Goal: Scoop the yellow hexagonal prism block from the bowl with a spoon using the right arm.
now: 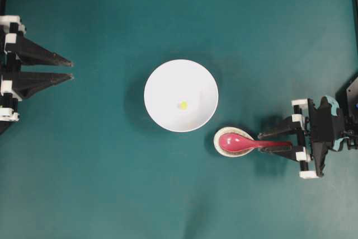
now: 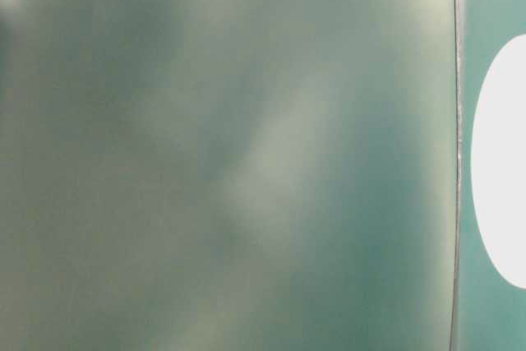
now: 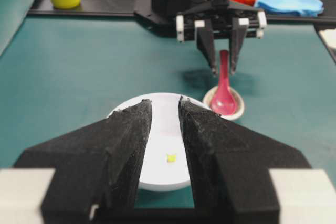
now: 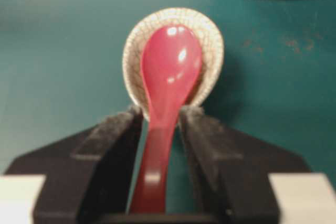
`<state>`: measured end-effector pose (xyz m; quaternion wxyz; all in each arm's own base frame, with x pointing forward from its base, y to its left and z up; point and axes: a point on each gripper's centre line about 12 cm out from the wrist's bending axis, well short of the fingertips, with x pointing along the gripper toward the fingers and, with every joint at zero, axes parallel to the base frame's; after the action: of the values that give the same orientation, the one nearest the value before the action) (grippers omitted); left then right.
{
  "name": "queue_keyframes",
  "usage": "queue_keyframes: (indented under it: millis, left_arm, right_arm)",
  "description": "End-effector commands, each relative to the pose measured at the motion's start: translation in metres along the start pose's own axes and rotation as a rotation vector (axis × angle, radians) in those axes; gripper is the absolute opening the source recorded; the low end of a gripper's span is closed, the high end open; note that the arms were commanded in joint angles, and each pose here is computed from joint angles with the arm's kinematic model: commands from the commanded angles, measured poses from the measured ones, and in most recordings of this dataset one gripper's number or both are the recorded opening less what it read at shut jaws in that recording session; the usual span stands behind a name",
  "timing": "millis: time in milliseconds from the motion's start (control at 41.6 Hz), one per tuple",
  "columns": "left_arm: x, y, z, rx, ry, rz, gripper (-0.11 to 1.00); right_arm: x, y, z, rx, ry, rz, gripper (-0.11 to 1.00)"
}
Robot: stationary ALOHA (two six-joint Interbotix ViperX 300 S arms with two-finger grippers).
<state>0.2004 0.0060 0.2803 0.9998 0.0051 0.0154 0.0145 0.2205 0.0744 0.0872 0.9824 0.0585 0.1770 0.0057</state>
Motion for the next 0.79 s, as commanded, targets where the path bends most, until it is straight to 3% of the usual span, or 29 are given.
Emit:
queue_keyframes:
  millis: [0,770]
  left_arm:
    - [0.0025,0.0003,0.0063,0.003,-0.014,0.001,0.28]
    - [0.0025,0.0003,0.0063,0.003,-0.014,0.001,0.28]
  right_arm:
    - [0.0001,0.0016,0.0031,-0.003,-0.02,0.004,0.43]
    - [0.0028,0.0029,-0.0067,-0.014,0.049,0.003,0.43]
